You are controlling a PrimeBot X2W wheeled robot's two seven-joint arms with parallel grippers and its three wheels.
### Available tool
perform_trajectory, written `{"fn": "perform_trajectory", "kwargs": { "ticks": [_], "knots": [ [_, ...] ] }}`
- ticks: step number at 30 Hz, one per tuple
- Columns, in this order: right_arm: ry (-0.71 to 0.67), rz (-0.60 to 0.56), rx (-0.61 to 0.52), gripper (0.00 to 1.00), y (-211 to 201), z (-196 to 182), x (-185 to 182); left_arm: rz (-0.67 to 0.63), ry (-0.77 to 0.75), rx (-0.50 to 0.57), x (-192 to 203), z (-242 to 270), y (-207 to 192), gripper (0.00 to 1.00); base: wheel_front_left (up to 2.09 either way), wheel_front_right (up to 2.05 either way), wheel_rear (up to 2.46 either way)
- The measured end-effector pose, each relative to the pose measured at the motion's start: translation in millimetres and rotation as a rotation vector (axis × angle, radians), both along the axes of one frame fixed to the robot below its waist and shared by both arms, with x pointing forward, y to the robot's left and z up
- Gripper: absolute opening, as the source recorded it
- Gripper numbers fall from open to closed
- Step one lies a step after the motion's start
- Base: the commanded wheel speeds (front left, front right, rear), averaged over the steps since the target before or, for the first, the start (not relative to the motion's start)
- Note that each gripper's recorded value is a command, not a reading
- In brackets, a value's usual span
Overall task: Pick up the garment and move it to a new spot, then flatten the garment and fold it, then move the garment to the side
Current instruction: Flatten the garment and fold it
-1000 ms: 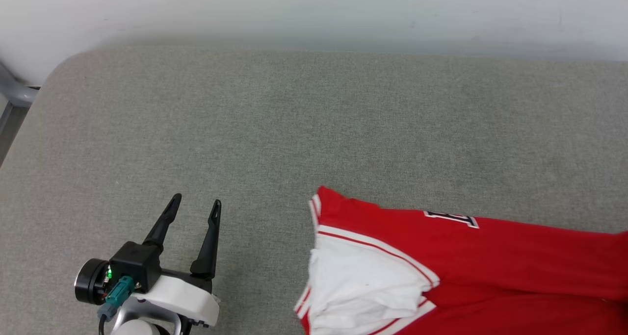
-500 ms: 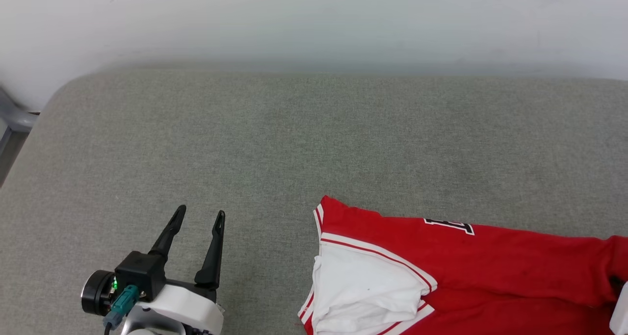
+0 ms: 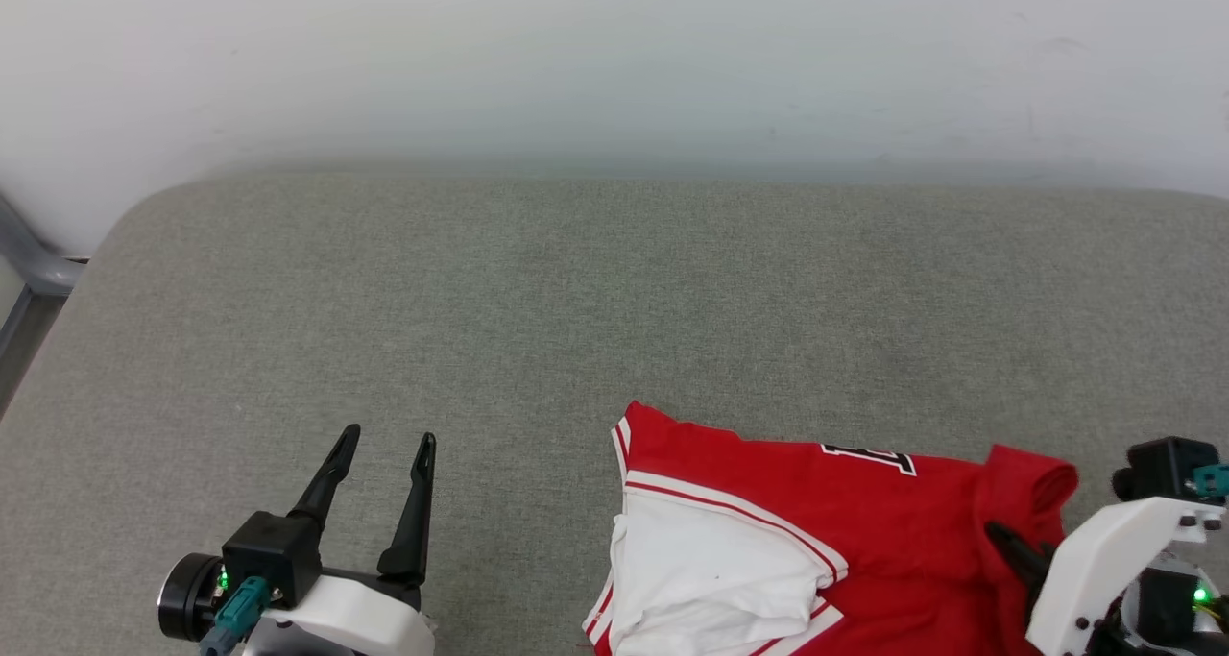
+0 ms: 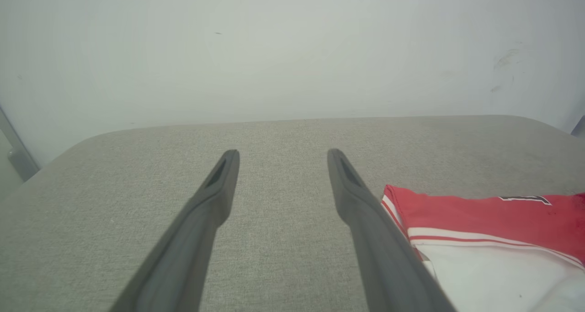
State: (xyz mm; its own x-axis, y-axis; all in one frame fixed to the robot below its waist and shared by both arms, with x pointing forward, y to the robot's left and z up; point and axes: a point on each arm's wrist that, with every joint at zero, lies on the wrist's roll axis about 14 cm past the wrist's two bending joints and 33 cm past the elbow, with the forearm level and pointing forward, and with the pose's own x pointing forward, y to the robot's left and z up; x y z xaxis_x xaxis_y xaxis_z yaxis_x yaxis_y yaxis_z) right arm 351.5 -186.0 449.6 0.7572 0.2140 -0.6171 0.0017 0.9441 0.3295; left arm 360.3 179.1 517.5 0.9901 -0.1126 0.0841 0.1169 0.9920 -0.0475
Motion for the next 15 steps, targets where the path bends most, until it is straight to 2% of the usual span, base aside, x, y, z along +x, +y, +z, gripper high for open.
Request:
{"fn": "perform_trajectory", "kwargs": {
  "ticks": [5,12,15],
  "knots": [
    [0.001,0.093,0.101,0.0,39.0,6.5,-0.8,0.011,-0.007,0.001,-2.1,2.3,4.3,1.0,0.0,0.0,0.0],
    [0.001,0.236,0.33,0.0,106.3,10.6,-4.0,0.05,-0.002,0.011,-7.1,1.0,18.8,1.0,0.0,0.0,0.0],
    [-0.004,0.286,0.378,0.0,131.0,11.4,-3.4,0.067,-0.002,0.012,-8.9,1.6,27.3,1.0,0.0,0.0,0.0]
  ]
}}
